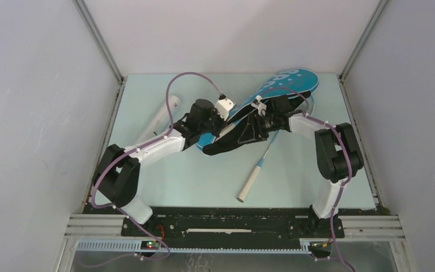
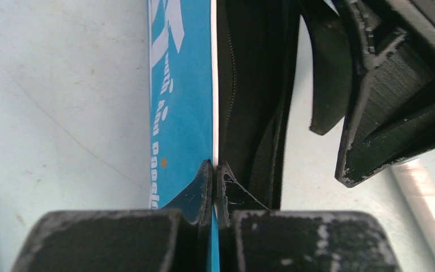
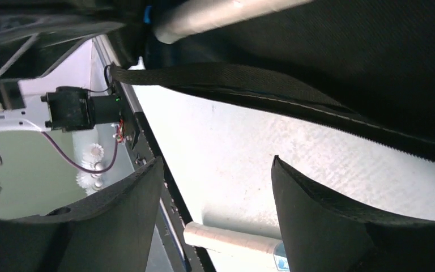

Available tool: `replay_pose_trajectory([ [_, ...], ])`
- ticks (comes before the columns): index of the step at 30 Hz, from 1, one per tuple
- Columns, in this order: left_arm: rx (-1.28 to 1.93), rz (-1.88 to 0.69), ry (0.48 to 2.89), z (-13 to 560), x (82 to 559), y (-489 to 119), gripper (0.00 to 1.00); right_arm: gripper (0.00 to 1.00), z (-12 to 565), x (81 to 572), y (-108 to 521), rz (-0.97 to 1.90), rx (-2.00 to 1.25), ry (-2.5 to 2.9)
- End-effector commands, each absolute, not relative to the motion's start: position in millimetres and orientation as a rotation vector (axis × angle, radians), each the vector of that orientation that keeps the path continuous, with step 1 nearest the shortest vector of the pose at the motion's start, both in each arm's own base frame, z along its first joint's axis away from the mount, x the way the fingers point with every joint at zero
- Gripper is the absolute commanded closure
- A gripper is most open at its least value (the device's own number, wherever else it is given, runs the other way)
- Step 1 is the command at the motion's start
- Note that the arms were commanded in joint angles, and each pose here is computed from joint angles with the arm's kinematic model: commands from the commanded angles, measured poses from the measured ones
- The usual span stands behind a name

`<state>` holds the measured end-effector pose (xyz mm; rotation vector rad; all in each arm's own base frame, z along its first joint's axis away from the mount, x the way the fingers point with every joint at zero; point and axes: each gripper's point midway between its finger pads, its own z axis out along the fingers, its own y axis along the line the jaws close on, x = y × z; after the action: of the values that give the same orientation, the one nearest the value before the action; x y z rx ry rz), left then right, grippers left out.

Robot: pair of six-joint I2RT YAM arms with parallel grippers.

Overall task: Pack up the badminton gear
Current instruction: Adjust the racket in the racket bag.

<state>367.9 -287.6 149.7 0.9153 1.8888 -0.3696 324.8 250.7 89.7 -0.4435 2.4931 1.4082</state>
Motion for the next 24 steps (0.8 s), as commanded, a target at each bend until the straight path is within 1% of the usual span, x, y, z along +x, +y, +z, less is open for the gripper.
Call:
replay_pose_trajectory([
  [1, 0.849, -0.654, 1.824, 188, 354, -306, 1.00, 0.23, 138, 334, 275, 1.453, -0.637, 2.154],
  [4, 0.830, -0.739, 1.840, 190, 351, -310, 1.00, 0.23, 142, 332, 294, 1.426, -0.710, 2.073],
  [11, 0.710, -0.937, 1.908, 191, 356, -310, 1.00, 0.22, 127, 321, 328, 1.424, -0.808, 2.029],
  [19, 0.632, -1.085, 1.941, 193, 361, -309, 1.00, 0.21, 114, 321, 340, 1.433, -0.880, 1.950],
  [24, 0.630, -1.112, 1.948, 194, 362, -307, 1.00, 0.21, 106, 313, 346, 1.394, -0.973, 1.904],
])
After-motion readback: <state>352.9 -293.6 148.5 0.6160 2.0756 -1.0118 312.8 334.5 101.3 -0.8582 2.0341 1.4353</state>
